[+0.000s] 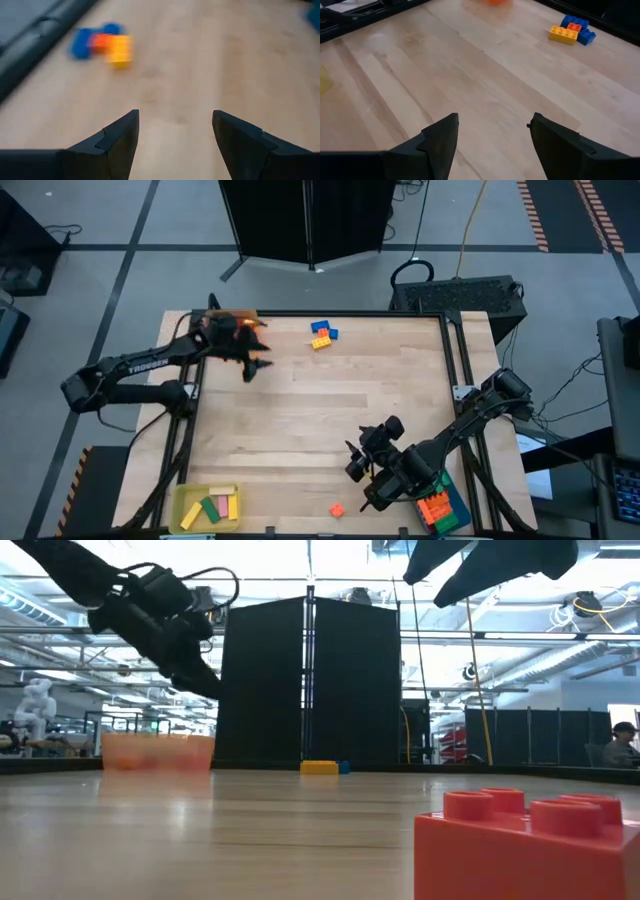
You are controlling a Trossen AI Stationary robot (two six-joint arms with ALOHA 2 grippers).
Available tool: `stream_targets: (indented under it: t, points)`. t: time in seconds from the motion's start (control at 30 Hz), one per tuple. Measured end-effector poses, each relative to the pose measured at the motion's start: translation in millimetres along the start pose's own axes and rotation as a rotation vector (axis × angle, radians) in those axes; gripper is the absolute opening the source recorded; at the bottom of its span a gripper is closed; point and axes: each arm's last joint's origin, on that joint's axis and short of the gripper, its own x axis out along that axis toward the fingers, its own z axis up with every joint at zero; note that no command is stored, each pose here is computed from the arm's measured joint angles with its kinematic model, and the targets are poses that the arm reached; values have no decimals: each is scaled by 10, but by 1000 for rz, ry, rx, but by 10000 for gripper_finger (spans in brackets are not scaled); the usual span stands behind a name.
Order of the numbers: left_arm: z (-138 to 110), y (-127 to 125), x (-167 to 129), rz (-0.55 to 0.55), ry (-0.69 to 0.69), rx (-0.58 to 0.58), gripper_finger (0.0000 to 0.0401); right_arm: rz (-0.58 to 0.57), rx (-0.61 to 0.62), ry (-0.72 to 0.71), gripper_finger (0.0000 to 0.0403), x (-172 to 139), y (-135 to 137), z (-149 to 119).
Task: Sort blocks by size
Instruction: Put the orange 4 stud game piece into the orange bin
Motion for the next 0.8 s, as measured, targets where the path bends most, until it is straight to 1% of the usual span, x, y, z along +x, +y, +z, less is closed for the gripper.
stream_targets:
  t: [0.07, 0.2, 0.3, 0.43, 0.5, 0.57, 0.67, 0.8]
  points:
    - [17, -147, 52, -80, 5, 45, 253, -3, 5, 1, 238, -2, -5, -3]
    - [43, -480, 139, -228, 0, 192, 253, -4, 8, 1, 238, 0, -5, -2]
    - [70, -713, 188, -302, -76, 276, 253, -3, 9, 1, 238, -2, -5, -2]
    - [69, -992, 238, -402, -184, 324, 253, -3, 30, 1, 238, -3, -5, -4]
    - [40, -1119, 274, -447, -208, 349, 253, -2, 29, 2, 238, -8, -4, -8]
    - [11, -1233, 328, -467, -228, 374, 253, -2, 29, 1, 238, -12, -4, -10]
    - [-36, -1376, 433, -476, -240, 376, 253, 0, 29, 2, 238, -17, -3, -15]
    - [-108, -1555, 586, -538, -257, 392, 253, 1, 27, 2, 238, -23, -2, -19]
